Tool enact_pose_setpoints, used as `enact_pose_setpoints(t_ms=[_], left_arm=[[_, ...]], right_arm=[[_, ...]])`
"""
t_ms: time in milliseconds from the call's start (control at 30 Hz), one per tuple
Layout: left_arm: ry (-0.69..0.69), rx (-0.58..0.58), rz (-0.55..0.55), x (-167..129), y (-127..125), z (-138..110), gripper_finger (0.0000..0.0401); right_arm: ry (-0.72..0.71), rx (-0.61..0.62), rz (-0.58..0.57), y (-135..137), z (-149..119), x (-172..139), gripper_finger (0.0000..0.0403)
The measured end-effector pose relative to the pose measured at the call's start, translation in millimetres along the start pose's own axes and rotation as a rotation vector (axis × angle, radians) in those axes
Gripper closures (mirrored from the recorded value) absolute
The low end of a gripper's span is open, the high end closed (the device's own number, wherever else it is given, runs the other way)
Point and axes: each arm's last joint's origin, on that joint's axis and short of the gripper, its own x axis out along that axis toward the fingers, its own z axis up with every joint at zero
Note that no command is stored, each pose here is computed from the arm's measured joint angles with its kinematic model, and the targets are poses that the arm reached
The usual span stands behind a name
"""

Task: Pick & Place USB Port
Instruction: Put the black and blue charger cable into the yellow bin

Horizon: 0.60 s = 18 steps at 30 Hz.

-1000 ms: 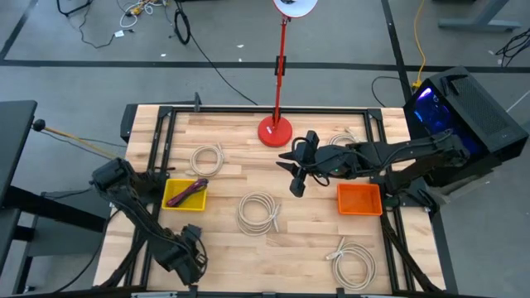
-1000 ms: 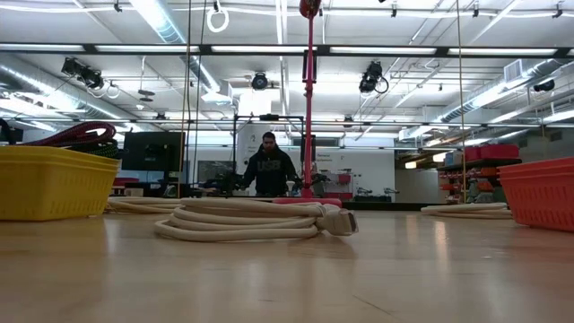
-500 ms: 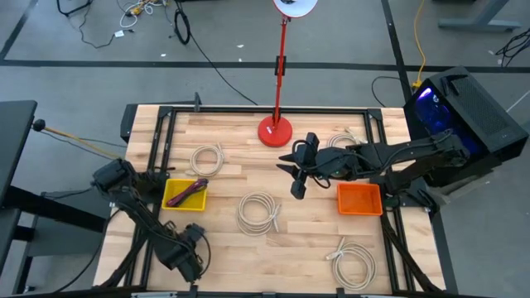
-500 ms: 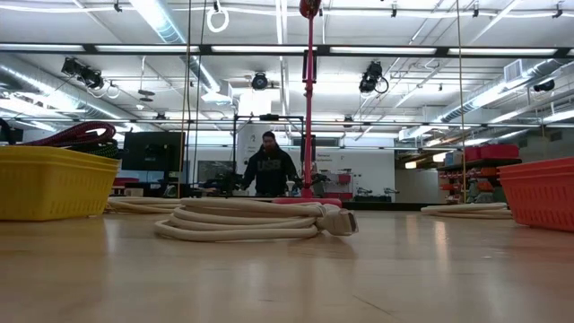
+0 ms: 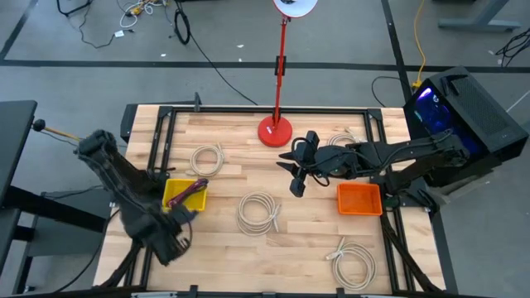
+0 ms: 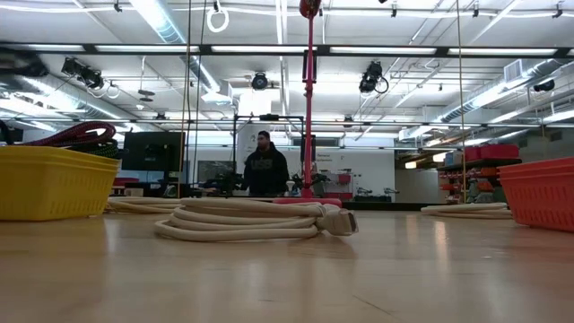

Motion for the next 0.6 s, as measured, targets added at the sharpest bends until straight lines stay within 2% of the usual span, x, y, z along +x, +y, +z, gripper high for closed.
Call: enact_pose_setpoints(t_ms=[133,267,333,433,600], left_arm=[[-0.123,0.127,0.044,-30.9,23.1,8.6,0.0376],[-0.286,0.379,0.048,-39.7,32.4,13.3,0.0376],[-0.344,0.439,0.057,-40.4,36.4,14.9,0.0376],[-0.374,0.445,0.079,-37.1,41.8,18.3,0.0376],[-0.439,0.35,0.082,-28.1,58.8,19.5,0.0376]], right_arm=[[0.0,0.004,-0.009,-2.6,0.6,1.2,0.0298],[-0.001,0.006,-0.013,-3.9,0.9,1.7,0.0298],[-0.001,0.006,-0.013,-3.9,1.0,1.7,0.0298],[-0.002,0.007,-0.012,-3.8,1.0,1.7,0.0298],[-0.002,0.008,-0.01,-3.8,1.1,1.7,0.0298]])
